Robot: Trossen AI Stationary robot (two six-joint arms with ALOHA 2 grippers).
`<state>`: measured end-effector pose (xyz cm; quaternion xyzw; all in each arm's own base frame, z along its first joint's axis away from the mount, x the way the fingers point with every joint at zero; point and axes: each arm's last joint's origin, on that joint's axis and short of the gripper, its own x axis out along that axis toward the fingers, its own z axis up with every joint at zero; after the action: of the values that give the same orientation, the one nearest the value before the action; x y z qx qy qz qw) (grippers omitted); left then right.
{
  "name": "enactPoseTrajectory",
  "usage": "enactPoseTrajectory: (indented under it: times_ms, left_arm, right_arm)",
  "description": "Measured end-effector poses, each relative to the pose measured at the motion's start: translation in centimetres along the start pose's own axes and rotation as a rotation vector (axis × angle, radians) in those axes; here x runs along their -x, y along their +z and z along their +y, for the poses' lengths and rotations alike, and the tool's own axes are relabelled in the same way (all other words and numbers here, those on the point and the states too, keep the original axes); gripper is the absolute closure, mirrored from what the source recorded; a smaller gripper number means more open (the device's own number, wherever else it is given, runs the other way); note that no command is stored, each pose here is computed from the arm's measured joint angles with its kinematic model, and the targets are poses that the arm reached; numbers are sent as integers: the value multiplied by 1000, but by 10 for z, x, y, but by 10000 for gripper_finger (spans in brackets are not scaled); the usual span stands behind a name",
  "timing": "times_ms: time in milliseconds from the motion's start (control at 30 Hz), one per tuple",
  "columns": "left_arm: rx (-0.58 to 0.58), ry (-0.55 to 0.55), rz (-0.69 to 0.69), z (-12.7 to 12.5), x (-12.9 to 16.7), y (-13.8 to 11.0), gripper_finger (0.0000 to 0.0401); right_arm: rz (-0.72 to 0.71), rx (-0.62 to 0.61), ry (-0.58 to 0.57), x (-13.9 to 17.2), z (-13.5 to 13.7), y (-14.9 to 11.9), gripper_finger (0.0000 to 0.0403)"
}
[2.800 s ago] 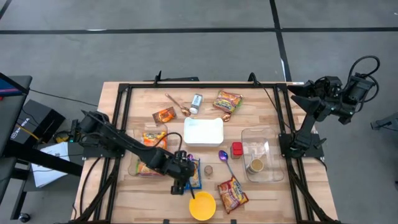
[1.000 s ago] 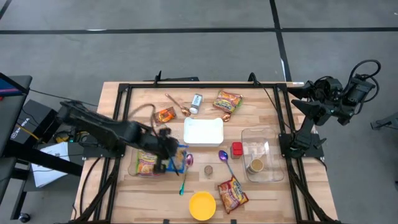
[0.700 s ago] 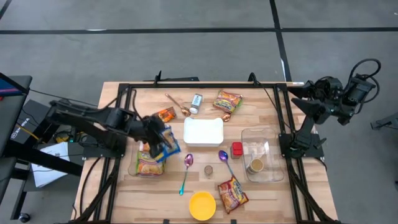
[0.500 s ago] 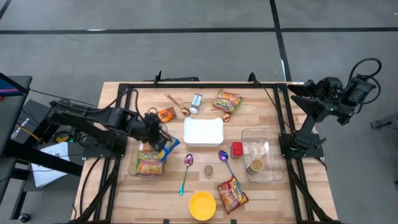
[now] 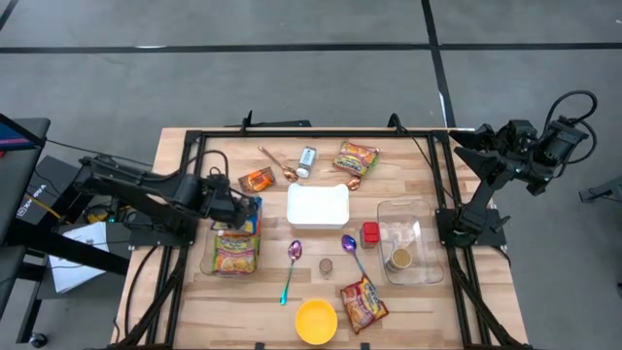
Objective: Pick & Place Food Item
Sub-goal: Put the blue noodle pack into the left transparent bin
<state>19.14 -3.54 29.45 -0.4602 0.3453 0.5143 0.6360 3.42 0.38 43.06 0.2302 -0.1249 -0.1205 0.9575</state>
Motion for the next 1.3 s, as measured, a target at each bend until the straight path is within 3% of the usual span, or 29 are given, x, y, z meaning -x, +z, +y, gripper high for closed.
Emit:
enactPoseTrajectory:
  times_ms: [133,333,500,967,1133,1300]
  left_arm:
    - [65,25,-32,6,-21,-8,401]
    - [51,68,-44,18,-47,-16,401]
    - [68,29,-39,20,-64,-23,401]
    - [97,37,-50,30,-84,-28,398]
    - [98,29,-60,29,-84,-28,373]
    - [78,22,-72,29,-84,-28,316]
  right_arm:
    - [0,0,0,0,0,0,69]
    - [0,0,0,0,0,0,69]
    - [0,-1,0,0,0,0,69]
    - [-1,-3,-1,0,0,0,69]
    - [-1,-1,-1,0,0,0,69]
    - [0,2,-1,0,0,0,69]
